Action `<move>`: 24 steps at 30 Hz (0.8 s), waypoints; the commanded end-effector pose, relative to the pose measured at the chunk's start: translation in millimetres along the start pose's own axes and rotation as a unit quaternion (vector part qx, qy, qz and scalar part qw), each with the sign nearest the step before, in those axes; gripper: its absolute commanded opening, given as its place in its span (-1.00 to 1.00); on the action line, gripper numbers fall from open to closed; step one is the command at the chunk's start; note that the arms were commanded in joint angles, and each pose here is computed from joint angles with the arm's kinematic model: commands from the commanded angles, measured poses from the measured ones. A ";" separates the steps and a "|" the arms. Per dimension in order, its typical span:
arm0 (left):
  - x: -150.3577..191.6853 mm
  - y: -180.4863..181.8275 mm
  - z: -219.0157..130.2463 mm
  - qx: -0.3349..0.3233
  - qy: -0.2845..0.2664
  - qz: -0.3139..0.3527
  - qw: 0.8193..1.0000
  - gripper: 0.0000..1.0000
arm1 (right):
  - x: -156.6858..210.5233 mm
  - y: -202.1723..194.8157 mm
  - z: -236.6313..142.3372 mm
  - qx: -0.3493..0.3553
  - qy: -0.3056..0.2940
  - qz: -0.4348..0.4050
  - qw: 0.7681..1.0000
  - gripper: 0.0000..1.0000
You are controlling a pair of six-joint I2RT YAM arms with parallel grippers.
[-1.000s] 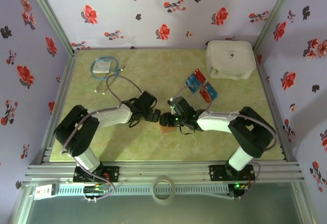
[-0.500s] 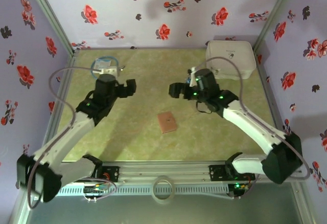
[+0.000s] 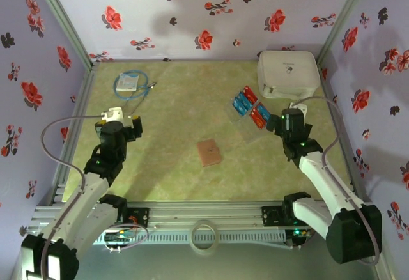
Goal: Put the credit cards into the card holder
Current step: Reset both arms
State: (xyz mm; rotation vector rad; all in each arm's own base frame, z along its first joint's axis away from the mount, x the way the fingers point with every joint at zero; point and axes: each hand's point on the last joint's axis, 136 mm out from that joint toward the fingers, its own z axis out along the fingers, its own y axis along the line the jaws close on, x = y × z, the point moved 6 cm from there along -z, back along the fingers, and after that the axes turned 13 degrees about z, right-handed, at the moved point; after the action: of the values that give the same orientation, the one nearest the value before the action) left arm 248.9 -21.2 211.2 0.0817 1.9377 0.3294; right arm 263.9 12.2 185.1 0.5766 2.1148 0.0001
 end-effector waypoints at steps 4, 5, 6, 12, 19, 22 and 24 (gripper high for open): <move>16.6 3.8 39.0 -0.050 -0.033 0.039 0.997 0.99 | -11.4 -19.9 12.5 0.043 -0.097 0.002 0.994 0.99; 21.0 2.5 44.0 -0.051 -0.034 0.043 0.997 0.99 | -7.5 -21.5 16.8 0.043 -0.103 -0.001 0.994 0.99; 24.5 1.3 48.4 -0.051 -0.035 0.045 0.997 0.99 | -5.1 -21.4 20.5 0.040 -0.112 -0.003 0.993 0.99; 45.5 -6.4 73.4 -0.030 -0.035 0.066 0.997 0.99 | 13.2 -12.6 49.0 -0.002 -0.129 -0.021 0.991 0.99; 44.1 -15.5 102.5 0.018 -0.047 0.059 0.997 0.99 | 9.8 14.6 86.2 -0.053 -0.113 -0.083 0.989 0.99; 47.3 -15.2 108.3 0.024 -0.040 0.054 0.997 0.99 | 12.0 -2.7 98.1 -0.051 -0.127 -0.035 0.990 0.98; 52.8 -13.5 112.0 0.030 -0.036 0.044 0.998 0.99 | 16.7 -12.4 105.0 -0.064 -0.147 -0.011 0.987 0.99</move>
State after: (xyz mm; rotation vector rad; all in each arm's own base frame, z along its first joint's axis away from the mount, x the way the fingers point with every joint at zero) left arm 321.6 -2.7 107.8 0.2310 1.9583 0.3710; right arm 326.1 -6.9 99.2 0.4247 1.9617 -0.0494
